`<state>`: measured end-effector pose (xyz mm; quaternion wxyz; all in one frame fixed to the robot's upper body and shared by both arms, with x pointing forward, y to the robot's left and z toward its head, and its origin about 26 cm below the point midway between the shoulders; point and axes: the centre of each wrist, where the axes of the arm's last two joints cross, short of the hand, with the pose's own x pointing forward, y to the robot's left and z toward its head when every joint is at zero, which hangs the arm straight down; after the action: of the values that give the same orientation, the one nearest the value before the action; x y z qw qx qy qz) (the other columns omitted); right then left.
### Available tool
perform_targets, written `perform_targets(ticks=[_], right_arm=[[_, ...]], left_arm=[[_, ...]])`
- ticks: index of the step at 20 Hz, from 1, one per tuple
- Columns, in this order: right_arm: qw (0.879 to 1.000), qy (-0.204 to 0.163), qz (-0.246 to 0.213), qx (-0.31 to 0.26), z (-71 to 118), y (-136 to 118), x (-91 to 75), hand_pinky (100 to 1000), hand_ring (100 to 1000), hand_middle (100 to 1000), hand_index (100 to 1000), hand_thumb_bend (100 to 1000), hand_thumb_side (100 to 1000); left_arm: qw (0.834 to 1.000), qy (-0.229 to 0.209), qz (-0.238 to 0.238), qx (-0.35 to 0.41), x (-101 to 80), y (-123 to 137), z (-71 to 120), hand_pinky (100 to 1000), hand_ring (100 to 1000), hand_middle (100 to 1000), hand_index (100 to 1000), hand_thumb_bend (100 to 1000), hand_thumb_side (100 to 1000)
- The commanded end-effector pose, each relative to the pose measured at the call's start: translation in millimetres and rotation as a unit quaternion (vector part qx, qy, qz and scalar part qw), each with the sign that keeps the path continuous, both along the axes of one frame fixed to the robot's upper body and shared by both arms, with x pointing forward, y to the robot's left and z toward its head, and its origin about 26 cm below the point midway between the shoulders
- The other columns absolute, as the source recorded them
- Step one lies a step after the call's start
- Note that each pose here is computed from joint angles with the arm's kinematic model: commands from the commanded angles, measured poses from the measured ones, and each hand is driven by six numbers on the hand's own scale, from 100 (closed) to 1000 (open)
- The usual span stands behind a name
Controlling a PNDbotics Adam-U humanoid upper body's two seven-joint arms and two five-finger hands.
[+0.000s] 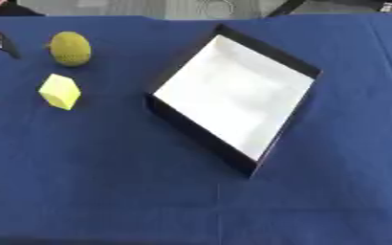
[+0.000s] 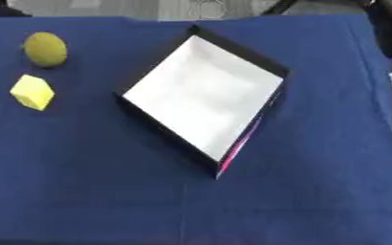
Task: Pick up objects on the table and place them in the box.
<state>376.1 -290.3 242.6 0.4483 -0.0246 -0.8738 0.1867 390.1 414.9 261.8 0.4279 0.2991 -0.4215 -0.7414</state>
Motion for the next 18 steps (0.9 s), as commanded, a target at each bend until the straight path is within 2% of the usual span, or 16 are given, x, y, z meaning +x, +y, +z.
perform_targets(ticks=[1, 8, 18], right_arm=[[1.0, -0.013, 0.002, -0.009, 9.5, 0.2, -0.5, 1000, 939, 911, 869, 100, 506], [1.0, -0.015, 0.002, -0.012, 10.8, 0.7, -0.1, 1000, 940, 912, 869, 100, 506], [0.999, -0.021, 0.012, -0.02, 15.2, 5.4, 1.1, 1000, 940, 912, 870, 100, 504]], left_arm=[[0.998, 0.025, -0.028, 0.041, 2.1, 3.6, 9.1, 910, 895, 875, 885, 627, 100], [0.998, 0.037, -0.033, 0.046, 10.2, 1.0, 2.6, 910, 893, 876, 887, 608, 122], [0.999, 0.016, -0.027, 0.018, 25.6, -6.5, 8.3, 900, 881, 867, 886, 527, 100]])
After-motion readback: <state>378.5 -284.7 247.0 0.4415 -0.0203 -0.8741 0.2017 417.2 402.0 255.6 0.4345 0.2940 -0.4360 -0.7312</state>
